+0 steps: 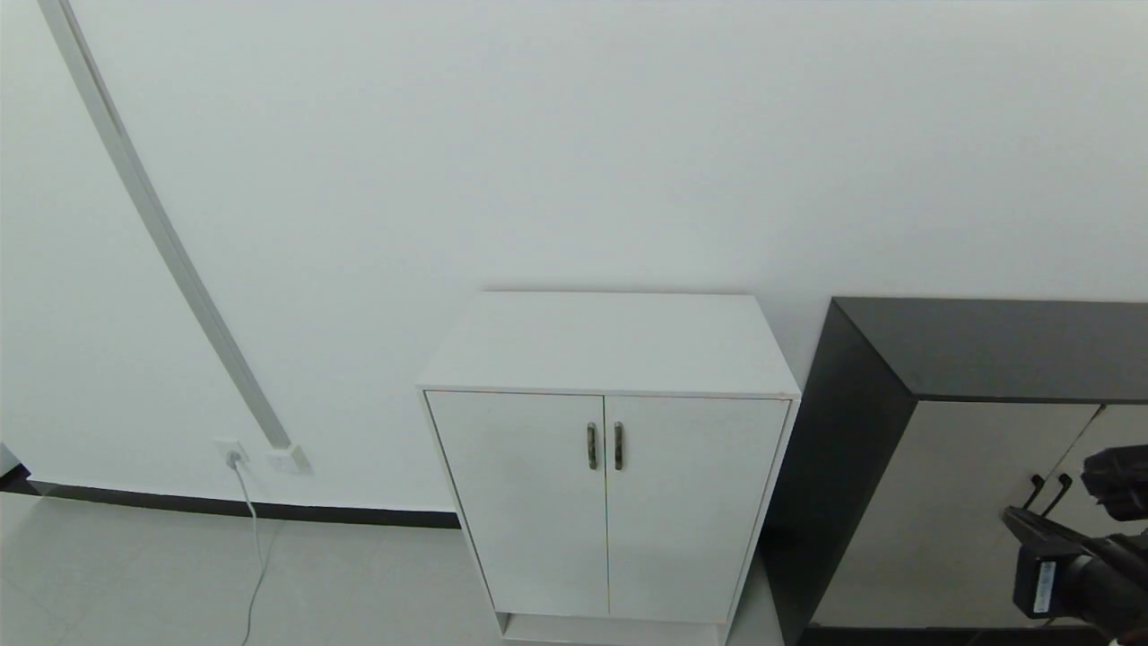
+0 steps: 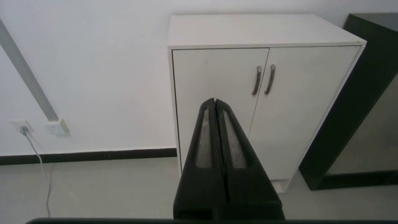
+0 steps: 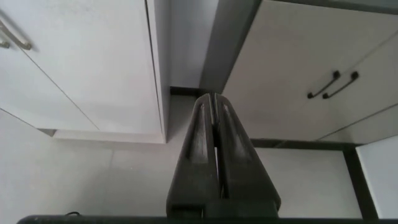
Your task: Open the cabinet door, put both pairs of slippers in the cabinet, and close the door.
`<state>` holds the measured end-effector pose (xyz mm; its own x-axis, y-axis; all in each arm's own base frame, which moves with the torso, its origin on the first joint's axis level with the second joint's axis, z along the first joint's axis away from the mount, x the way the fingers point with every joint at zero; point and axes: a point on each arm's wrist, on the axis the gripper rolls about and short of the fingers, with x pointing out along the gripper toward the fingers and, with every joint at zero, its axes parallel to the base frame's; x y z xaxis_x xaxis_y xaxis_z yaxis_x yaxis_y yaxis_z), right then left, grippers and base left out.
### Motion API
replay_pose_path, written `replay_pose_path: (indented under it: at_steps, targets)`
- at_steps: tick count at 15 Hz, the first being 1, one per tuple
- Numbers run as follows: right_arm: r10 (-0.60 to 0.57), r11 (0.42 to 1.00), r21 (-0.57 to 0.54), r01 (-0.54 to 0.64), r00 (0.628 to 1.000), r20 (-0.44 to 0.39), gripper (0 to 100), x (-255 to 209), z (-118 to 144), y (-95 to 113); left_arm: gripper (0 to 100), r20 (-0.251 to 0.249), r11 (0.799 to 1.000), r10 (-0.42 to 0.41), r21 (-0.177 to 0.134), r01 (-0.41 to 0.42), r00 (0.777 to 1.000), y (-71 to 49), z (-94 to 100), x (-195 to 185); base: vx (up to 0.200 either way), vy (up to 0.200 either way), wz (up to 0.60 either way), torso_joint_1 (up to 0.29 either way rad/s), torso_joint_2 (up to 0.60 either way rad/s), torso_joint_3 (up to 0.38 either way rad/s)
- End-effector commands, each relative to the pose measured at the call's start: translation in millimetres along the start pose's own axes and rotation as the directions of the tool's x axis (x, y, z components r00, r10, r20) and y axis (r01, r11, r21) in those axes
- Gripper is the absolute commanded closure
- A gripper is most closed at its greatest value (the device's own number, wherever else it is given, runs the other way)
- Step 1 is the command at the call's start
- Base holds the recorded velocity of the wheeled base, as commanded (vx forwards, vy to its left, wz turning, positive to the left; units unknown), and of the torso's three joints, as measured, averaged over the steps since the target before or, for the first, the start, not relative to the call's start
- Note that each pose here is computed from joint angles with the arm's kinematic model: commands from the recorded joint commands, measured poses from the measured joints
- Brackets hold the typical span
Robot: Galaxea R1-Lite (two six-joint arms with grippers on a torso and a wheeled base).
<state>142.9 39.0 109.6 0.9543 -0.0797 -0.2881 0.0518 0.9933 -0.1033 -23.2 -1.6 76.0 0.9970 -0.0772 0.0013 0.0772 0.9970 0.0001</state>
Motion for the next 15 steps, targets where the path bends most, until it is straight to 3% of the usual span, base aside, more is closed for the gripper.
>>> replay_pose_path:
  at_steps: [1,10,13,15]
  targets:
    - [-0.009,1.000,0.029,0.008,0.999,0.045,100,-27,-1,-14,100,-0.001,1.000,-0.001,0.000,0.001,1.000,0.0,0.0,0,0.000,0.000,0.00,0.000,0.00,0.000]
    - [0.154,0.988,-0.003,-0.154,0.988,-0.027,100,-89,-37,-34,100,-0.001,1.000,0.001,0.000,-0.001,1.000,0.0,0.0,0,0.000,0.000,0.00,0.000,0.00,0.000]
    - [0.306,0.952,-0.004,-0.306,0.951,-0.046,100,-106,-55,-37,100,-0.001,1.000,-0.001,0.000,0.001,1.000,0.0,0.0,0,0.000,0.000,0.00,0.000,0.00,0.000]
    - [0.329,0.944,-0.018,-0.330,0.943,-0.058,100,-110,-61,-38,100,-0.001,1.000,-0.001,0.000,0.001,1.000,0.0,0.0,0,0.000,0.000,0.00,0.000,0.00,0.000]
